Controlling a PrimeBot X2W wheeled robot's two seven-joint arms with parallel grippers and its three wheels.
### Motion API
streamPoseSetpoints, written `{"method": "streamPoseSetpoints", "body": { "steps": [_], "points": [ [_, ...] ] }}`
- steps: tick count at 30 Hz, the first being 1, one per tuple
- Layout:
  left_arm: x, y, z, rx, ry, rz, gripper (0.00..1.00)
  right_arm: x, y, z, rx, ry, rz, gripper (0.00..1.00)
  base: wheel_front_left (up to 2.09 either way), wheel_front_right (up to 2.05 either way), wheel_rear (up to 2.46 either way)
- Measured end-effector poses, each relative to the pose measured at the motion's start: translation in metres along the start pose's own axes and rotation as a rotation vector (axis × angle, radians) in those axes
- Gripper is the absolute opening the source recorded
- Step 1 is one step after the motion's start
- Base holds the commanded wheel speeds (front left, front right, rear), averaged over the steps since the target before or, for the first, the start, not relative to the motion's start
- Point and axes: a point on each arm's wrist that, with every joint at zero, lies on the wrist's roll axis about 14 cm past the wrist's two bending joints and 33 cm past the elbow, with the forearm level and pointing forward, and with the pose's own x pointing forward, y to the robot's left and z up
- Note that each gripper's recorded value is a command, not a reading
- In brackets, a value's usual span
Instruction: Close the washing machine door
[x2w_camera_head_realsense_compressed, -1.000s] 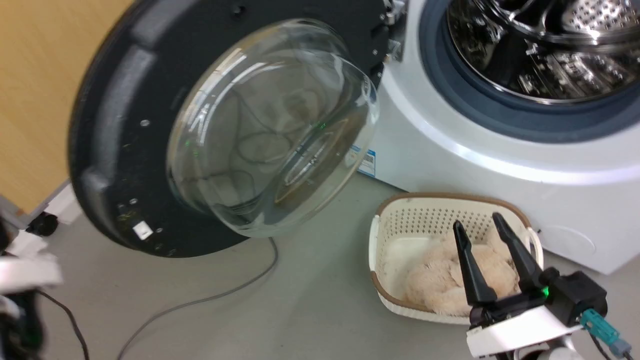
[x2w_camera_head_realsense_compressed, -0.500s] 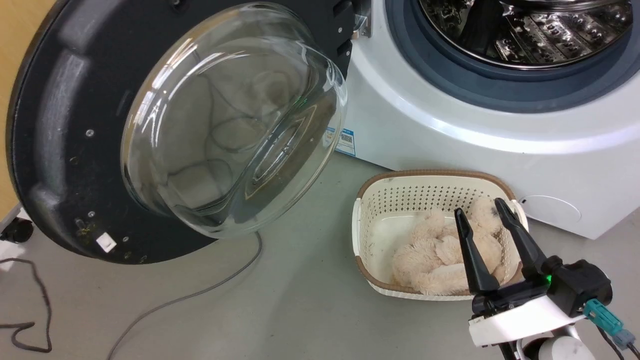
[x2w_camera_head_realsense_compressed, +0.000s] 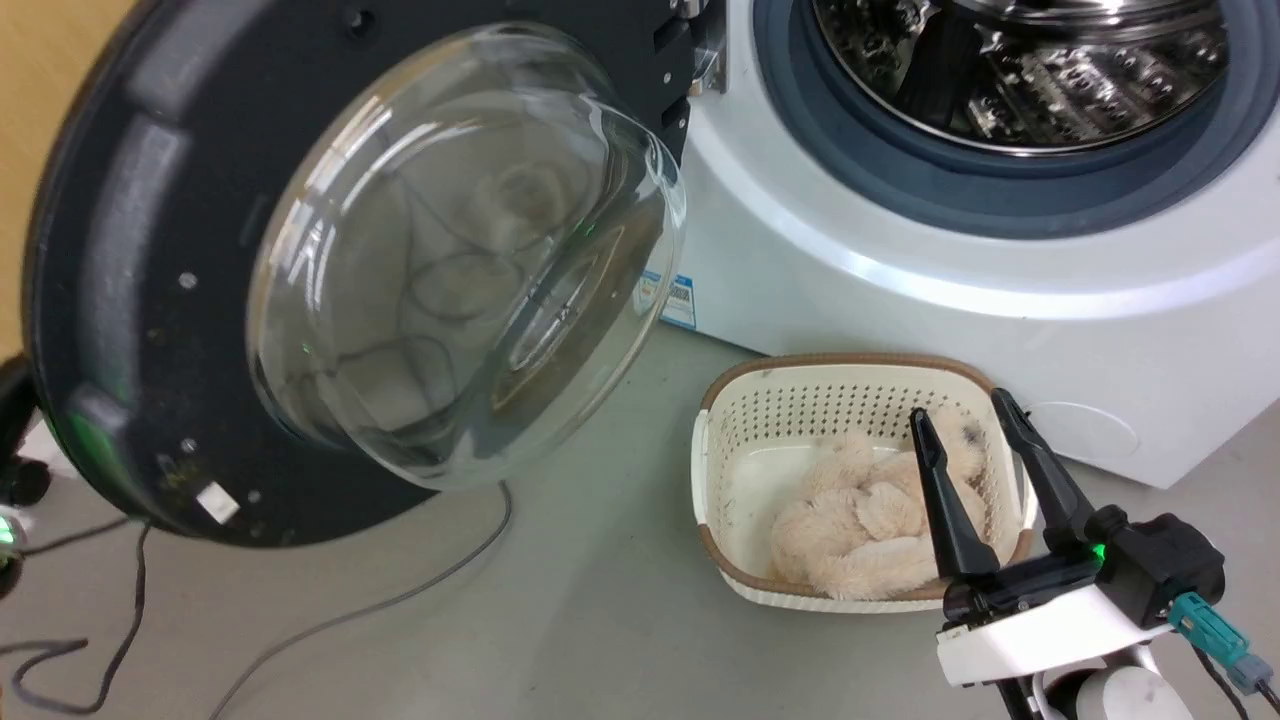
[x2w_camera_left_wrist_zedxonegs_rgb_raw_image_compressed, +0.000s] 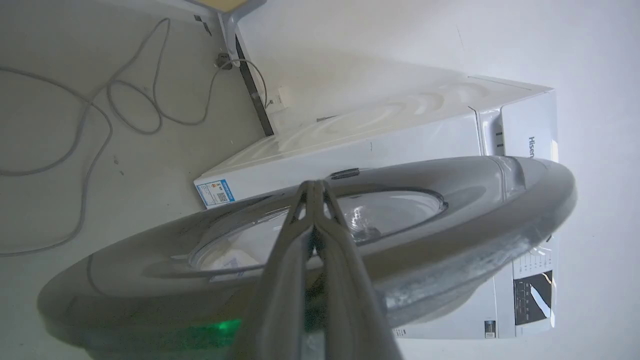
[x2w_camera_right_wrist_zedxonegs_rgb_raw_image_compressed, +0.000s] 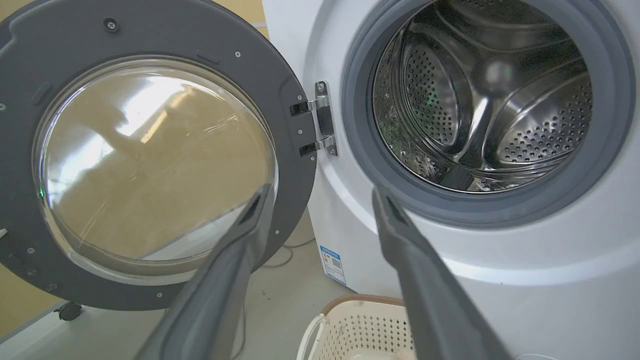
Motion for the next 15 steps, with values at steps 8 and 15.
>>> {"method": "streamPoseSetpoints", "body": {
  "steps": [8, 15],
  "points": [
    [-0.010, -0.010, -0.052, -0.032, 0.191, -0.063, 0.00, -0.008, -0.004, 0.020, -0.023, -0.041, -0.038, 1.00, 0.00, 0.00, 0.00],
    [-0.022, -0.037, -0.115, -0.095, 0.385, -0.175, 0.00, -0.024, -0.010, 0.038, -0.039, -0.072, -0.085, 1.00, 0.00, 0.00, 0.00]
  ]
}}
